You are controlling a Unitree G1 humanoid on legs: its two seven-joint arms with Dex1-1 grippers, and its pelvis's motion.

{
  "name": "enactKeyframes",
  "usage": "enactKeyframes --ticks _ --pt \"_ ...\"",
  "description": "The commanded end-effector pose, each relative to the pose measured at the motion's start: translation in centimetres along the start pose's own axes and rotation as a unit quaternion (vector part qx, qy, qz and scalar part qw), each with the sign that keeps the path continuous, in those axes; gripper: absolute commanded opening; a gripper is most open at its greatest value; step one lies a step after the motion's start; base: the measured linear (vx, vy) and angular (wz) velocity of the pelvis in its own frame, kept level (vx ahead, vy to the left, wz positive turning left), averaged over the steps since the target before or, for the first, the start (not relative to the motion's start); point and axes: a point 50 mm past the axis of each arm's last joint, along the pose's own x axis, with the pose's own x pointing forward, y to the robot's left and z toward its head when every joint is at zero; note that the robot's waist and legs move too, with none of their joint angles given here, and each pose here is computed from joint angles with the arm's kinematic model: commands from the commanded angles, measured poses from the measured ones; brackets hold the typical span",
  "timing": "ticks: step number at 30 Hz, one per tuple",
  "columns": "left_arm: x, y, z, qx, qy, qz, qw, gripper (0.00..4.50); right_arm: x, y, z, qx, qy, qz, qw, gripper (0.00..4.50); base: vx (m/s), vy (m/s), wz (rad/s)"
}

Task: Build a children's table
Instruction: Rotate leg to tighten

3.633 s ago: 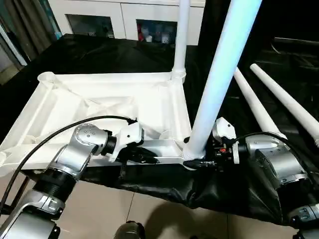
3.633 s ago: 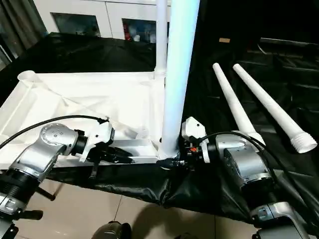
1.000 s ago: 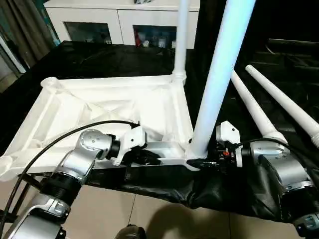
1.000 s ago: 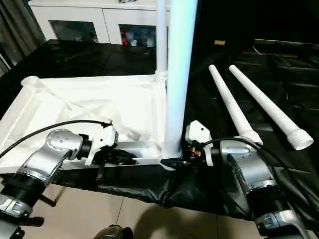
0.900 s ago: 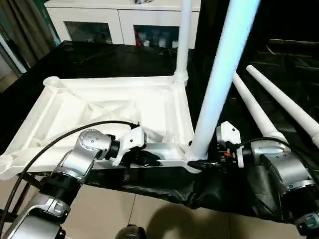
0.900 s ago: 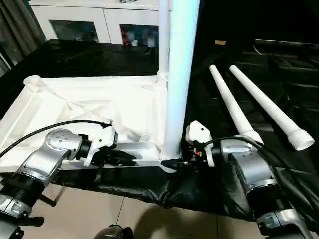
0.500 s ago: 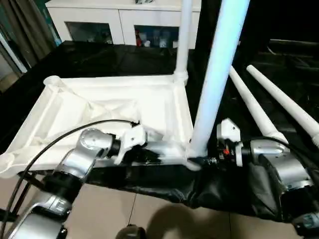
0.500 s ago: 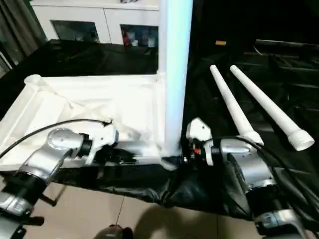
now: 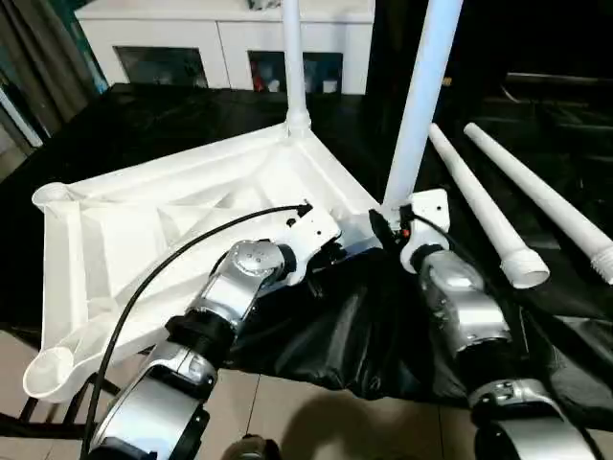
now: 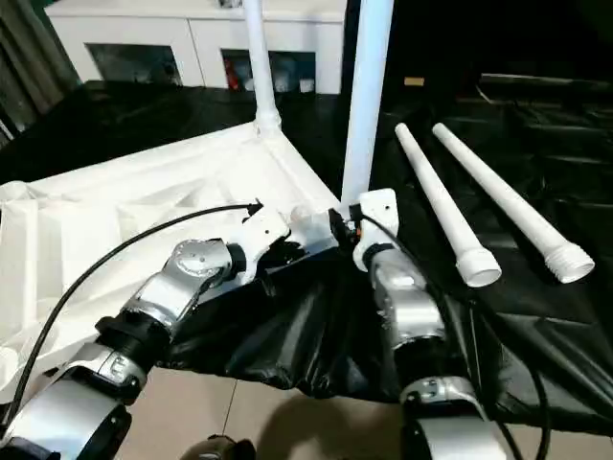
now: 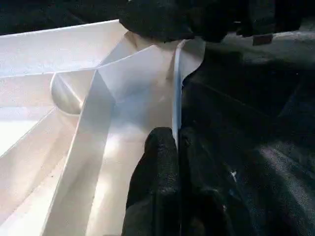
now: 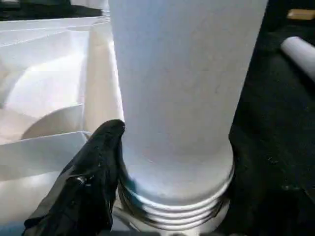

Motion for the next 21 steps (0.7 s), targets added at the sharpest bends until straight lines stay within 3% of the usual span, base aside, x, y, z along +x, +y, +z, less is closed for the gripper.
enactKeyframes --ticks 1,2,5,11,12,16,17,20,21 --pt "0.8 -0.4 1.0 0.003 -0.019 0.022 1.0 0.0 0.4 4.2 0.4 -0.02 -0.02 0.08 0.996 3.3 0.0 0.0 0.0" --pt "0.7 -0.4 0.9 0.002 -0.022 0.017 1.0 0.0 0.3 4.4 0.6 -0.013 -0.029 0.096 0.995 3.47 0.0 0.0 0.0" --pt "-0.1 0.1 0.8 0.012 -0.036 0.005 0.999 0.0 0.2 3.6 0.9 -0.049 -0.037 0.103 0.993 3.71 0.0 0.0 0.0" --pt "-2.3 0.9 0.4 0.016 -0.075 -0.042 0.996 0.0 -0.4 1.0 1.6 -0.069 -0.046 0.158 0.984 3.71 0.0 0.0 0.0" --pt "-3.2 0.8 -0.2 0.032 -0.07 -0.074 0.994 0.0 -0.9 0.2 1.8 -0.071 -0.043 0.203 0.976 3.71 0.0 0.0 0.0" --pt "-4.3 0.8 -0.9 0.039 -0.065 -0.101 0.992 0.0 -1.6 -0.6 1.7 -0.084 -0.029 0.258 0.962 3.71 0.0 0.0 0.0" --pt "-5.0 0.9 -1.2 0.039 -0.065 -0.117 0.99 0.0 -2.2 -1.1 1.5 -0.106 -0.016 0.295 0.949 3.71 0.0 0.0 0.0" --pt "-5.8 0.9 -1.5 0.039 -0.065 -0.137 0.988 0.0 -2.8 -1.7 1.3 -0.121 -0.001 0.332 0.935 3.71 0.0 0.0 0.0" --pt "-6.3 0.9 -1.7 0.042 -0.062 -0.152 0.986 0.0 -3.3 -2.0 1.2 -0.126 0.01 0.362 0.923 3.71 0.0 0.0 0.0"
